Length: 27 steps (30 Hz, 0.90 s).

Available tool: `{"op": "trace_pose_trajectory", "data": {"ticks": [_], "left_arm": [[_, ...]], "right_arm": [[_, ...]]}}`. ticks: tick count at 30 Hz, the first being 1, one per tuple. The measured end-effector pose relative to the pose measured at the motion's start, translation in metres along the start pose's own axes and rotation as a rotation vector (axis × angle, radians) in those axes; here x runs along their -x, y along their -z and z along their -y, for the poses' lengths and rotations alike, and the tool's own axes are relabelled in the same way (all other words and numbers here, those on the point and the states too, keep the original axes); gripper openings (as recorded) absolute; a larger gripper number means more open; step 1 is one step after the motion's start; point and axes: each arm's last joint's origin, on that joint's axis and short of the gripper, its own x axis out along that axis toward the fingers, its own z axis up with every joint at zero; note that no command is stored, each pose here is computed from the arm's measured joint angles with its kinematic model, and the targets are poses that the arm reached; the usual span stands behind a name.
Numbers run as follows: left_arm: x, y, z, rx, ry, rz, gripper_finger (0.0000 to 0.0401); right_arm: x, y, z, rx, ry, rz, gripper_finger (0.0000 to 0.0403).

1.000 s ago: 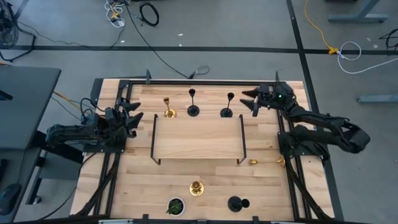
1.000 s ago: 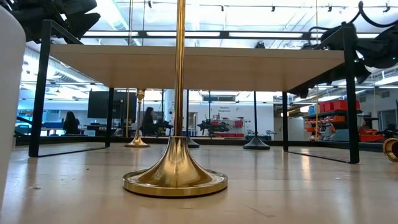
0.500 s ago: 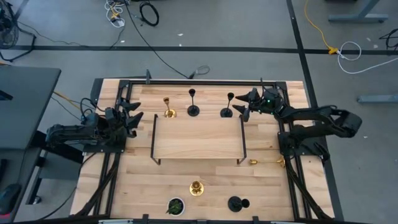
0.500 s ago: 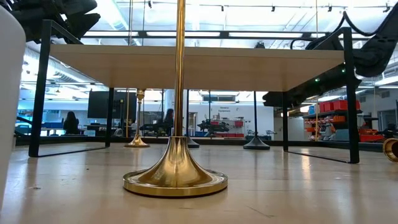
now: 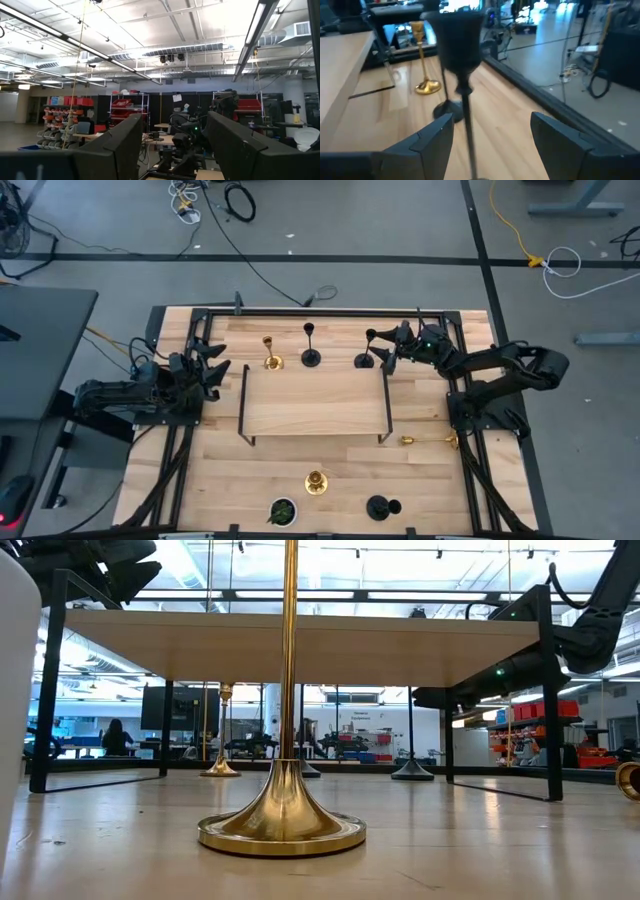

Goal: Pick & Place candle stick holders
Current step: Put the top right black candle holder on the shelf

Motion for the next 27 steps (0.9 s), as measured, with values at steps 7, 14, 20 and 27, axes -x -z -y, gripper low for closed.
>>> {"op": "trace_pose_trajectory", "data": {"ticks": [7,14,20,27], "left_arm": [[0.0,0.0,0.0,0.0,0.0,0.0,0.0222],[0.0,0.0,0.0,-0.001,0.0,0.0,0.0222],[0.0,0.0,0.0,0.0,-0.001,0.0,0.0222],[0.0,0.0,0.0,0.0,-0.001,0.0,0.0222]], "right_arm": [[0.001,-0.002,0.0,0.006,0.0,0.019,0.0265],[0.001,-0.003,0.001,0.006,0.002,0.021,0.0265],[-0.006,-0.011,0.003,-0.001,-0.009,0.021,0.0265],[-0.016,-0.02,0.005,-0.022,-0.044,-0.043,0.0265]]}}
